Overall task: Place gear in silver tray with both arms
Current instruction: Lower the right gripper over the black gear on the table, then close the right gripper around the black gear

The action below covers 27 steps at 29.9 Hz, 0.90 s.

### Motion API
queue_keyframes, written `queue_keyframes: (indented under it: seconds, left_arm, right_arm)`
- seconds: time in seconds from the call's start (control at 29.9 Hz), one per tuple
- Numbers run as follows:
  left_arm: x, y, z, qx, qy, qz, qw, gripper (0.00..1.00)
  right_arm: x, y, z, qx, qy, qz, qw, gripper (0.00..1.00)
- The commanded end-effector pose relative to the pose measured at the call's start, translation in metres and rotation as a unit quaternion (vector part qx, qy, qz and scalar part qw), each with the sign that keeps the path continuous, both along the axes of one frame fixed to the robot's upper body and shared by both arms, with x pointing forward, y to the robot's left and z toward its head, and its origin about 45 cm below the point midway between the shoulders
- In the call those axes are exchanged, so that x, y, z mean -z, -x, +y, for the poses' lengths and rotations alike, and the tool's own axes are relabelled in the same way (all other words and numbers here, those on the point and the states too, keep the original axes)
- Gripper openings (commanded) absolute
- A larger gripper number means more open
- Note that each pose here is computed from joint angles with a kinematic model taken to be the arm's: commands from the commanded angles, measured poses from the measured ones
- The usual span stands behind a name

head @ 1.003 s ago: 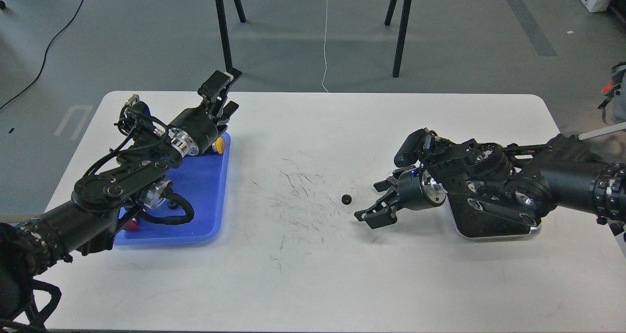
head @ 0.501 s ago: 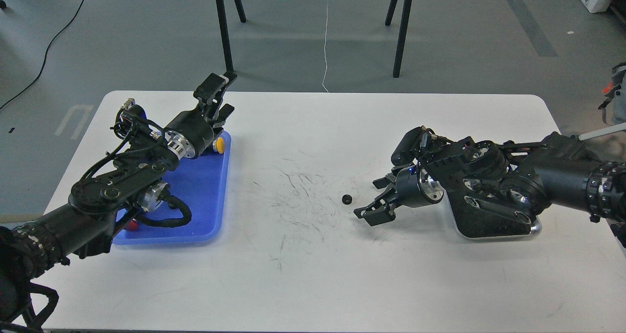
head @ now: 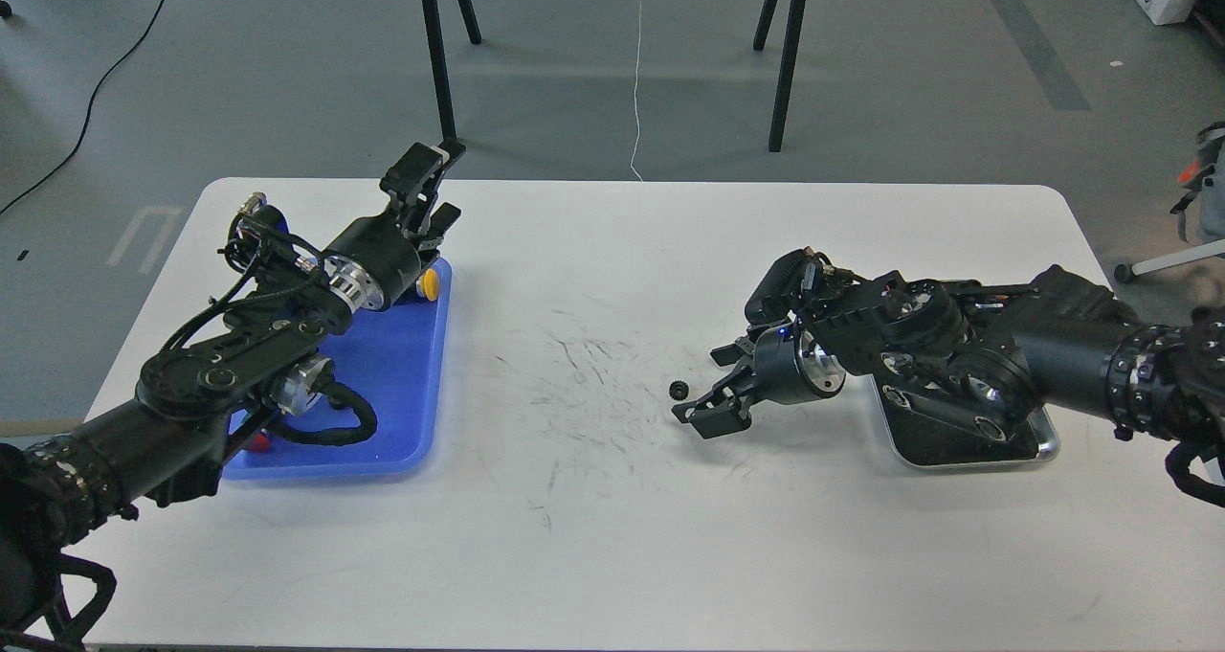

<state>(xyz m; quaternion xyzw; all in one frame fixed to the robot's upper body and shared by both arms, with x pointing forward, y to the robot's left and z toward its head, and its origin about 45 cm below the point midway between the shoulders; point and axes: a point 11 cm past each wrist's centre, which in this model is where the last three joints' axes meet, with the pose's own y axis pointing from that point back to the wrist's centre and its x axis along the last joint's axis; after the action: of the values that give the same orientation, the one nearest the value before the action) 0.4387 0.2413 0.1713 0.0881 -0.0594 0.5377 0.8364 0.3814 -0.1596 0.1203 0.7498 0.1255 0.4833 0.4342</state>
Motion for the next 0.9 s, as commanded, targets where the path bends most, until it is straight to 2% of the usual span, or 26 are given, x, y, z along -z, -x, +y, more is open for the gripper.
queue_keyframes:
  seconds: [0.0, 0.17, 0.27, 0.57, 0.87]
  left_arm:
    - [0.000, 0.000, -0.001, 0.001, 0.001, 0.000, 1.000, 1.00]
    - [-0.001, 0.000, -0.001, 0.002, 0.001, -0.001, 1.000, 1.00]
    - [-0.001, 0.000, -0.001, 0.002, 0.001, -0.001, 1.000, 1.00]
    - [-0.001, 0.000, -0.002, 0.004, 0.001, -0.001, 1.000, 1.00]
    - [-0.001, 0.000, -0.001, 0.003, 0.001, -0.001, 1.000, 1.00]
  right_arm:
    - [0.002, 0.003, 0.005, -0.004, -0.002, 0.004, 1.000, 0.97]
    - [0.002, 0.004, 0.005, -0.005, -0.003, 0.006, 1.000, 0.95]
    - [0.003, 0.005, 0.005, -0.005, -0.003, 0.006, 1.000, 0.89]
    - [0.000, -0.010, 0.003, 0.007, -0.014, -0.028, 0.999, 0.92]
    - [0.004, -0.004, 0.018, -0.011, -0.047, -0.049, 0.998, 0.92]
